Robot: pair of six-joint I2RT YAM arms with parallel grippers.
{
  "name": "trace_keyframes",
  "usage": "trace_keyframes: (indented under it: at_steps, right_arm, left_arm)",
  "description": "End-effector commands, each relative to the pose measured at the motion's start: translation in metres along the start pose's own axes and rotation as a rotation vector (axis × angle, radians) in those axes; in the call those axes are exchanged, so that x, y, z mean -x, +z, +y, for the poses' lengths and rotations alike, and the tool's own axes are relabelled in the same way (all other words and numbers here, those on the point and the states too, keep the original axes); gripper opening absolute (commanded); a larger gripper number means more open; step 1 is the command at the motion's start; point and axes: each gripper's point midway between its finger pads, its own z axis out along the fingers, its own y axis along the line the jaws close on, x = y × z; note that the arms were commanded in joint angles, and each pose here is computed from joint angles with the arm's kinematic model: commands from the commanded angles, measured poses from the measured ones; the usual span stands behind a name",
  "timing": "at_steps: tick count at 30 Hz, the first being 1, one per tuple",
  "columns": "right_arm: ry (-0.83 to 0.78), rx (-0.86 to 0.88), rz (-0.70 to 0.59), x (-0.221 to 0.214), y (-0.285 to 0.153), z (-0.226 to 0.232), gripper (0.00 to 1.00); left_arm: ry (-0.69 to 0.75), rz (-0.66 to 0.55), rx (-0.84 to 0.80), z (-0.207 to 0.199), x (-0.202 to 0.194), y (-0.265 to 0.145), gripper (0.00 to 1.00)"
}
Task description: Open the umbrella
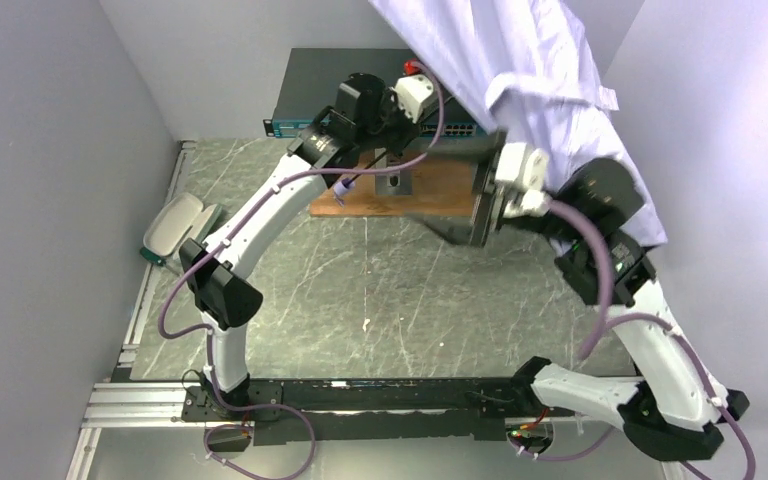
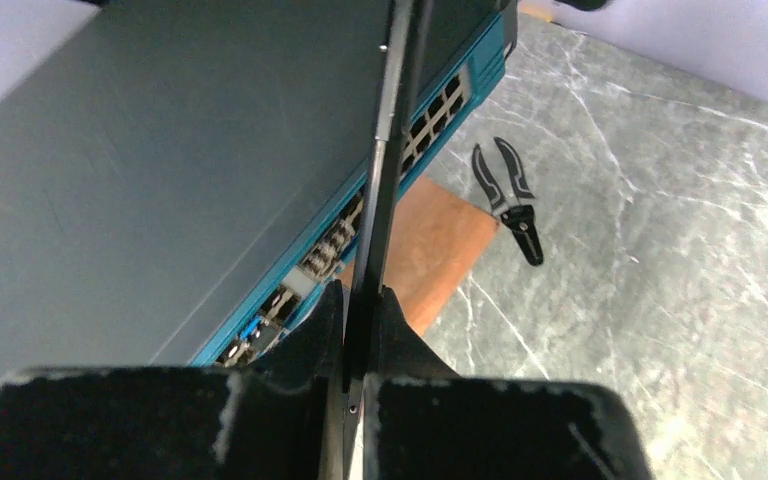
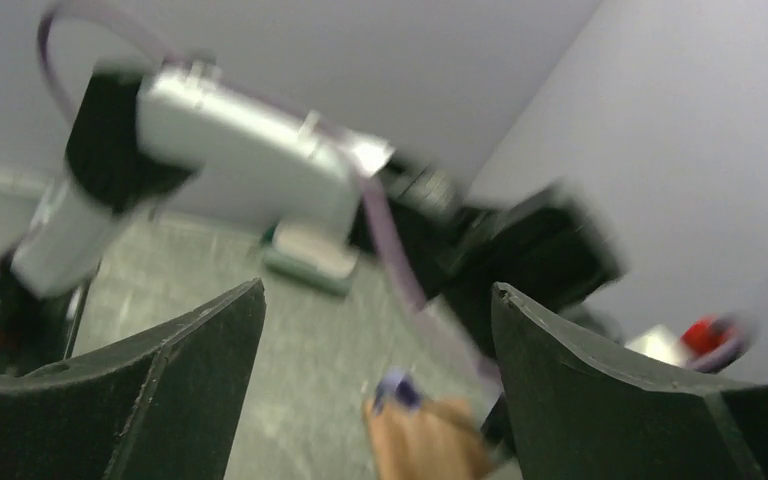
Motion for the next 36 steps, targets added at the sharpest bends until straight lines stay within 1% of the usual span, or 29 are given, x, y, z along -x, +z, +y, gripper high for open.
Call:
trace_keyframes:
  at_steps: [1,3,7,9,11,13,14,16,18,20,22,25,27,31,33,34,36]
  right_arm:
    - [-0.238,0.033,0.143,-0.051,-0.041,0.036,0.82]
    - [-0.303,0.058,0.178,-0.073,-0.054,0.05,0.8]
    - [-0.355,0.13,0.206,-0.099,-0.071,0.077,0.8]
    - [-0.39,0.182,0.195,-0.102,-0.073,0.087,0.86]
    - [-0.397,0.189,0.158,-0.089,-0.065,0.083,0.94]
    - [-0.354,0.163,0.132,-0.063,-0.045,0.064,0.98]
    - [-0.32,0.148,0.117,-0.049,-0.035,0.054,0.96]
    - [-0.235,0.132,0.108,-0.032,-0.018,0.04,0.9]
    - [-0.104,-0.019,0.155,-0.039,-0.009,0.013,0.84]
    - [-0.003,-0.255,0.168,-0.055,-0.012,-0.019,0.83]
    - [0.082,-0.432,0.088,-0.051,-0.016,-0.043,0.82]
    - [0.226,-0.621,-0.009,-0.049,-0.022,-0.076,0.84]
    - [0.37,-0.745,-0.061,-0.053,-0.025,-0.101,0.85]
    - [0.441,-0.922,-0.106,-0.063,-0.018,-0.142,0.85]
    - [0.48,-0.921,-0.175,-0.054,-0.008,-0.155,0.84]
    - [0.496,-0.903,-0.196,-0.053,-0.002,-0.157,0.81]
    - [0.518,-0.879,-0.278,-0.044,0.009,-0.164,0.76]
  left_arm:
    - [-0.216,-0.264,0.069,0.059,0.082,-0.046,0.0]
    - [-0.272,-0.273,0.072,0.071,0.083,-0.052,0.0]
    - [-0.3,-0.314,0.053,0.082,0.093,-0.064,0.0]
    - [-0.297,-0.327,0.04,0.083,0.097,-0.067,0.0]
    - [-0.294,-0.324,0.027,0.081,0.096,-0.066,0.0]
    - [-0.297,-0.311,0.026,0.08,0.091,-0.064,0.0]
    - [-0.303,-0.307,0.031,0.08,0.089,-0.064,0.0]
    - [-0.326,-0.325,0.025,0.083,0.091,-0.068,0.0]
    - [-0.362,-0.364,-0.004,0.084,0.1,-0.076,0.0]
    - [-0.382,-0.4,-0.039,0.082,0.109,-0.087,0.0]
    - [-0.399,-0.451,-0.095,0.074,0.117,-0.1,0.0]
    - [-0.409,-0.525,-0.179,0.057,0.13,-0.122,0.0]
    - [-0.421,-0.569,-0.227,0.049,0.142,-0.135,0.0]
    - [-0.439,-0.624,-0.304,0.037,0.16,-0.156,0.0]
    - [-0.451,-0.633,-0.326,0.033,0.162,-0.16,0.0]
    - [-0.459,-0.635,-0.336,0.031,0.162,-0.162,0.0]
    - [-0.474,-0.641,-0.361,0.027,0.162,-0.165,0.0]
